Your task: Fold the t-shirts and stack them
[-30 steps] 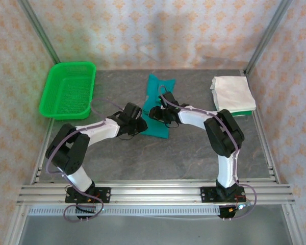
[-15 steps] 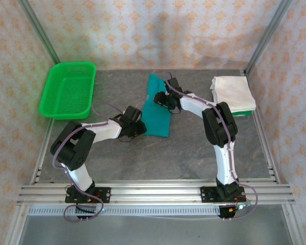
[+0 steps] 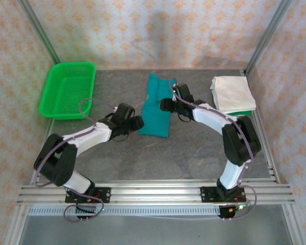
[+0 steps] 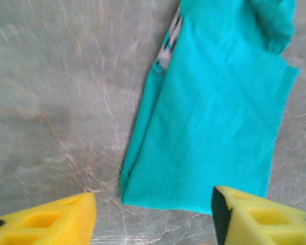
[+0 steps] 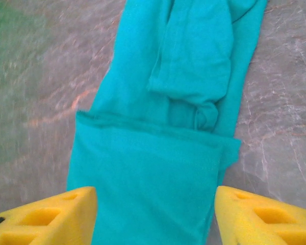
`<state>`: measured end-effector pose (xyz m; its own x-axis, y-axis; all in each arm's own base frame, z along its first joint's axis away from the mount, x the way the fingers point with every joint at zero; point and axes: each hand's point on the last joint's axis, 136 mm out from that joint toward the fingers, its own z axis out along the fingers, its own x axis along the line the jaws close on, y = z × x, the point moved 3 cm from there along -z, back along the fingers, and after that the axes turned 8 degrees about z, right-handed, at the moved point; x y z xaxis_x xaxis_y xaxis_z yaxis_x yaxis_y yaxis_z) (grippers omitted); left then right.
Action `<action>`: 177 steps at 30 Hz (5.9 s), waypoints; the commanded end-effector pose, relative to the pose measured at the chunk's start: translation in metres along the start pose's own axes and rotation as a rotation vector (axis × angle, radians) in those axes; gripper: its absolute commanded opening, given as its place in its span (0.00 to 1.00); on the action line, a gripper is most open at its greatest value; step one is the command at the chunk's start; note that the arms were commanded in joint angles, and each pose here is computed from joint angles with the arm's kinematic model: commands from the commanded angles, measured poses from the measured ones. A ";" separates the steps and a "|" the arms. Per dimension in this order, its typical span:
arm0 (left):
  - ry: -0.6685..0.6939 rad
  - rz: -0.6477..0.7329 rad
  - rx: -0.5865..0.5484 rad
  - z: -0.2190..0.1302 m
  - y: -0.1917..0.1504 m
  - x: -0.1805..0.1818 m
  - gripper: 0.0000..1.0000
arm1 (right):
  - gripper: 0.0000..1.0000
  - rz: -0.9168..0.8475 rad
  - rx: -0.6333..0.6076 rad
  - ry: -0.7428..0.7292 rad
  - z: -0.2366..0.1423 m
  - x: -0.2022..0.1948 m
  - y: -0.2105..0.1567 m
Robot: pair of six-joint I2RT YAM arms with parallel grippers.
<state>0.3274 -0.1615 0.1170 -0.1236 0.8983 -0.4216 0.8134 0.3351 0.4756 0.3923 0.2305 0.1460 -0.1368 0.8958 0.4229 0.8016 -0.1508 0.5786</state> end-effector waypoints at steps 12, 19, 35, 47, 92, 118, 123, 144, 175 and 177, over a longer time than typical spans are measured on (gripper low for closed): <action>0.216 -0.048 -0.068 -0.062 0.011 0.076 0.95 | 0.70 -1.136 0.145 0.193 -0.006 0.072 -0.135; 0.268 -0.045 -0.063 -0.070 0.001 0.094 0.96 | 0.65 -1.234 0.296 0.153 0.018 0.063 -0.145; 0.267 -0.055 -0.056 -0.066 0.000 0.097 0.96 | 0.52 -1.245 0.378 0.066 0.044 0.040 -0.128; 0.271 -0.064 -0.038 -0.058 -0.002 0.099 0.96 | 0.31 -1.262 0.430 0.041 0.056 0.036 -0.137; -0.209 -0.081 0.129 0.082 0.033 -0.048 0.40 | 0.00 -1.155 0.400 0.297 -0.133 0.058 -0.193; -0.180 -0.107 0.158 0.090 0.014 -0.034 0.40 | 0.00 -1.170 0.331 0.255 -0.121 0.065 -0.160; -0.194 -0.083 0.107 0.067 0.030 -0.042 0.46 | 0.00 -1.164 0.349 0.257 -0.118 0.063 -0.163; -0.122 -0.155 0.208 0.096 0.003 -0.018 0.26 | 0.00 -1.160 0.350 0.248 -0.118 0.061 -0.162; -0.093 -0.144 0.262 0.118 -0.019 0.003 0.00 | 0.00 -1.232 0.272 0.100 -0.080 0.055 -0.080; -0.105 -0.162 0.266 0.120 -0.020 0.004 0.00 | 0.00 -1.233 0.275 0.085 -0.074 0.052 -0.070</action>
<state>0.3923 -0.2100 0.0448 -0.1557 0.7847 -0.6000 0.8955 0.3685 0.2496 0.2689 0.2598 0.1737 -0.9120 0.3614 -0.1939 0.2330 0.8456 0.4803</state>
